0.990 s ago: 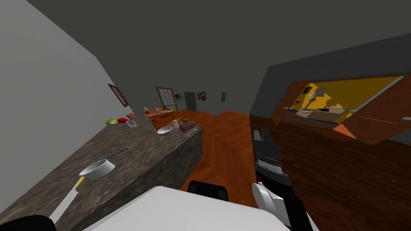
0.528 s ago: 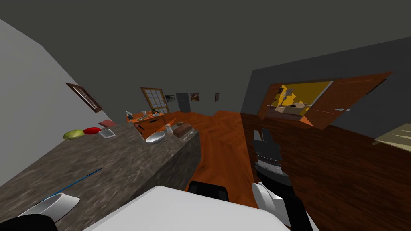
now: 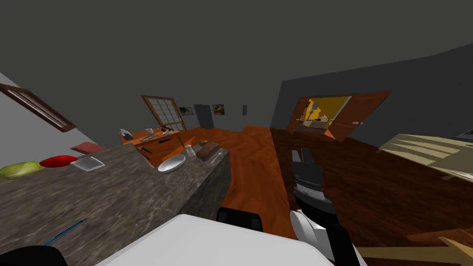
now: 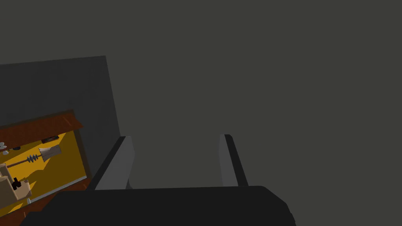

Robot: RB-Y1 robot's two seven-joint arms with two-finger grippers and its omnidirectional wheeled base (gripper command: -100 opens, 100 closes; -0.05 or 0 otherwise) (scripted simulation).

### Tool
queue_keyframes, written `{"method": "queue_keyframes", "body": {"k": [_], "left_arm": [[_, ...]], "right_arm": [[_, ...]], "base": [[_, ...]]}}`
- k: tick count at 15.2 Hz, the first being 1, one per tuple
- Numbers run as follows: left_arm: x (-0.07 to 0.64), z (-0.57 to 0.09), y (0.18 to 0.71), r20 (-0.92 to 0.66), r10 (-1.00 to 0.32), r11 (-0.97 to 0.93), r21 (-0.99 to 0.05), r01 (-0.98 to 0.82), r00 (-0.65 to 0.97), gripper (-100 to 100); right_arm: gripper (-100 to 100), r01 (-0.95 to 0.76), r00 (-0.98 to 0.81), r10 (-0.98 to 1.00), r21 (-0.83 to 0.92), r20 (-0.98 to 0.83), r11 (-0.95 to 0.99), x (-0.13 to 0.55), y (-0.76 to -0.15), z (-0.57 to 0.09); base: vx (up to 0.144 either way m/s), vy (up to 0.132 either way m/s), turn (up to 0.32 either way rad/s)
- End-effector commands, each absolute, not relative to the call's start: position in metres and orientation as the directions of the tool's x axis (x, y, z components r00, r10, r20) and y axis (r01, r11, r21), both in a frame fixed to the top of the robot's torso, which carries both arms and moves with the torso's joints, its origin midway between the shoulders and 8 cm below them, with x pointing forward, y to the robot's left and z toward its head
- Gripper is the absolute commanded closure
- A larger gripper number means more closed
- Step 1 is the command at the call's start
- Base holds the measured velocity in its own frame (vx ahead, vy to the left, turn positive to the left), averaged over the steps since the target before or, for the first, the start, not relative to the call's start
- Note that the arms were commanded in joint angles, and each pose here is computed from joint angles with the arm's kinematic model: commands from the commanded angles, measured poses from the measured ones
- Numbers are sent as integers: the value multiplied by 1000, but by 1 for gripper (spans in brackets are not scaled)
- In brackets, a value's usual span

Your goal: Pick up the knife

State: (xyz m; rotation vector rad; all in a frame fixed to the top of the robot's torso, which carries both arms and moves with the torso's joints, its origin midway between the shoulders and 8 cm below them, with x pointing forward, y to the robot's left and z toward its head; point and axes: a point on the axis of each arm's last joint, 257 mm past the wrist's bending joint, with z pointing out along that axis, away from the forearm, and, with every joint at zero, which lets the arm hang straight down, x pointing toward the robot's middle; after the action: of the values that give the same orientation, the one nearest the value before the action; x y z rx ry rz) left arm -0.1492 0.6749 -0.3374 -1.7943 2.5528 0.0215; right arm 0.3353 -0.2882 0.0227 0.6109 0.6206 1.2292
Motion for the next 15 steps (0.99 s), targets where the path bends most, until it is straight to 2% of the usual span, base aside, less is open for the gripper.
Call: {"method": "queue_keyframes", "body": {"k": [1, 7, 9, 10, 15], "left_arm": [[-141, -341, 674, -32, -952, 305, 1, -952, -305, -100], [-121, -348, 668, -42, -971, 238, 0, -971, -237, -100], [-123, -347, 668, -39, -968, 246, -1, -969, -246, -100], [-122, -347, 669, -41, -969, 243, 0, -970, -242, 100], [-129, -346, 670, -38, -964, 265, 1, -964, -264, 100]], "right_arm": [[0, -658, 218, 971, 719, -101, 223, 335, -288, 23], [0, -658, 218, 971, 719, -101, 223, 335, -288, 23], [0, -658, 218, 971, 719, -101, 223, 335, -288, 23], [0, -658, 218, 971, 719, -101, 223, 335, -288, 23], [0, -658, 218, 971, 719, -102, 223, 335, -288, 23]], "base": [[-255, -33, -218], [-197, -43, -163], [-122, -24, -107], [-33, -6, -1], [12, 5, 38]]}}
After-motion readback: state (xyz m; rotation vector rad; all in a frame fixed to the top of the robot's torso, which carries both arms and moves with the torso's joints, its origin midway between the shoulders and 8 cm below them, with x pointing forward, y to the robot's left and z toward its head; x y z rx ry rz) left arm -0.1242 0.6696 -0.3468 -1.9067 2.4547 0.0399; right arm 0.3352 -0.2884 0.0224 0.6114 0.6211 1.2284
